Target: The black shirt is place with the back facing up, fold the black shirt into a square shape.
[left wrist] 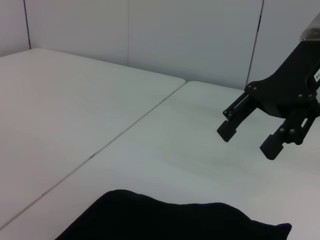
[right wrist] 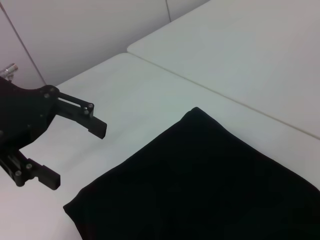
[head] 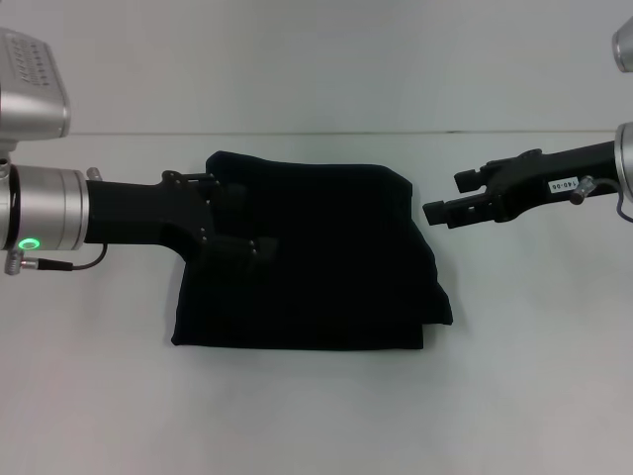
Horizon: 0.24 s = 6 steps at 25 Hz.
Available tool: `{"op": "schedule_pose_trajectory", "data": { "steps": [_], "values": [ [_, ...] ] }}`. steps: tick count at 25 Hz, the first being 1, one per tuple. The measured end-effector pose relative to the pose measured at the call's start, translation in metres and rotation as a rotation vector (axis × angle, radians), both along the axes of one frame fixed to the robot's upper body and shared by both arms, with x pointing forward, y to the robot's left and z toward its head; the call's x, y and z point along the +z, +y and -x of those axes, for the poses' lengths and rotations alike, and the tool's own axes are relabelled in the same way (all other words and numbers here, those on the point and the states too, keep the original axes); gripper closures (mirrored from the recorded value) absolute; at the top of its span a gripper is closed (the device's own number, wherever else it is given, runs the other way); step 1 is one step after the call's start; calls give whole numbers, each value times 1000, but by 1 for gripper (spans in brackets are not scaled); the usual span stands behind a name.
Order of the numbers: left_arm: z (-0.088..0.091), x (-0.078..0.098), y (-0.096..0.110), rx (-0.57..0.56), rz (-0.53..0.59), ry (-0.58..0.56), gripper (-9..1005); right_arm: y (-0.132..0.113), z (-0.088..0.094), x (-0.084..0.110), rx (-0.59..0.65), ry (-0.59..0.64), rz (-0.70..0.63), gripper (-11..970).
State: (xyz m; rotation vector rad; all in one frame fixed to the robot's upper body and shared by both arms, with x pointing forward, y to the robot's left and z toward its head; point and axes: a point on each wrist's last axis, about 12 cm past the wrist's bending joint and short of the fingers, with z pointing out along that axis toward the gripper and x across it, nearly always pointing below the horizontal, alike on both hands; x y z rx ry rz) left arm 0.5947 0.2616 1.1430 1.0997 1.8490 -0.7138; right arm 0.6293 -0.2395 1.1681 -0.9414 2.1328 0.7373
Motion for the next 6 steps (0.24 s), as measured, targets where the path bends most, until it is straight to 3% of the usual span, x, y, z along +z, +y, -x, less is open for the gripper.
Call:
{"op": "schedule_pose_trajectory", "data": {
  "steps": [6],
  "values": [
    [0,-1,1,4,2,1,87,-1,0,0,-1,-1,1,117]
  ]
}}
